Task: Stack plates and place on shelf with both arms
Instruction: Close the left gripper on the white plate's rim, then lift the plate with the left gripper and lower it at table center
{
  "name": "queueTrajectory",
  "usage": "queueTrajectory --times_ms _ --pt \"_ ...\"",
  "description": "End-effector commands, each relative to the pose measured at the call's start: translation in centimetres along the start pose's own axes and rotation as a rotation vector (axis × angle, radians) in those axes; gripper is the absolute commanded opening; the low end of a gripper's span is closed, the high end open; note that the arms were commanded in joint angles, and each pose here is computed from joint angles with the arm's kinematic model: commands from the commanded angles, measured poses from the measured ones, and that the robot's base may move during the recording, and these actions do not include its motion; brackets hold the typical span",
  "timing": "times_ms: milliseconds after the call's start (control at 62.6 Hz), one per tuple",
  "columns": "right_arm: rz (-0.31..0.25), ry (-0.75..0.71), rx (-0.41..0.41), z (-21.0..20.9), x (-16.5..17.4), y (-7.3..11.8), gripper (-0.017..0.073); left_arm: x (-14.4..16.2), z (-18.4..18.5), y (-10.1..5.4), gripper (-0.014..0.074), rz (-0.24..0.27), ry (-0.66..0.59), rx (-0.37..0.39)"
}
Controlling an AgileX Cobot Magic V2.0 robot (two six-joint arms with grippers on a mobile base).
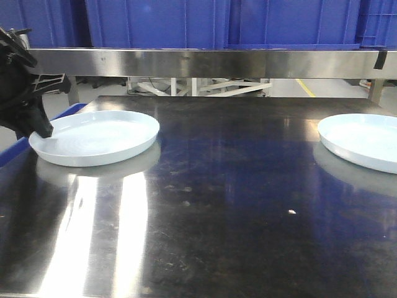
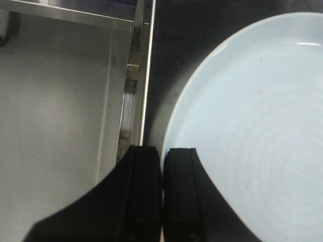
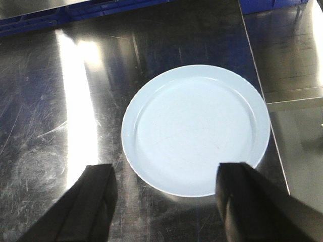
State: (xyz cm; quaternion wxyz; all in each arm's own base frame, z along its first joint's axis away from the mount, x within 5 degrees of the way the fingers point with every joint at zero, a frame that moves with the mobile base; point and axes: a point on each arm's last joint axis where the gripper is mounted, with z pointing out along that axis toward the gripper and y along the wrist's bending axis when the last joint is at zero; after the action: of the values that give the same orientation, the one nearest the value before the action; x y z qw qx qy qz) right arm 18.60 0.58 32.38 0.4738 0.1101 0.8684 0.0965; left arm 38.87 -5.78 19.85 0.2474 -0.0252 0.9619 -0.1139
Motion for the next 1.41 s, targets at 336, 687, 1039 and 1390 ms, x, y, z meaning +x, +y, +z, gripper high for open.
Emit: queueTrajectory --times_ms 336,687,1039,1390 --pt "-0.006 -0.104 -0.024 -0.7 -1.6 0.5 0.053 -3.2 -8.5 -2.7 0.0087 -0.023 -0.233 0.11" --pt "-0.006 -0.105 -0.024 -0.7 -1.6 0.5 0.053 -2.5 -9.5 -10.3 0.0087 0.051 -0.249 0.29" --pt "-0.006 -0.105 -0.024 -0.7 -1.6 0.5 0.053 0.4 -8.5 -17.3 0.0089 0.166 -0.262 0.404" --pt "-0.006 -0.099 -0.023 -0.7 -1.6 0.5 0.053 0.8 -5.9 -17.9 0.009 0.167 -0.24 0.389"
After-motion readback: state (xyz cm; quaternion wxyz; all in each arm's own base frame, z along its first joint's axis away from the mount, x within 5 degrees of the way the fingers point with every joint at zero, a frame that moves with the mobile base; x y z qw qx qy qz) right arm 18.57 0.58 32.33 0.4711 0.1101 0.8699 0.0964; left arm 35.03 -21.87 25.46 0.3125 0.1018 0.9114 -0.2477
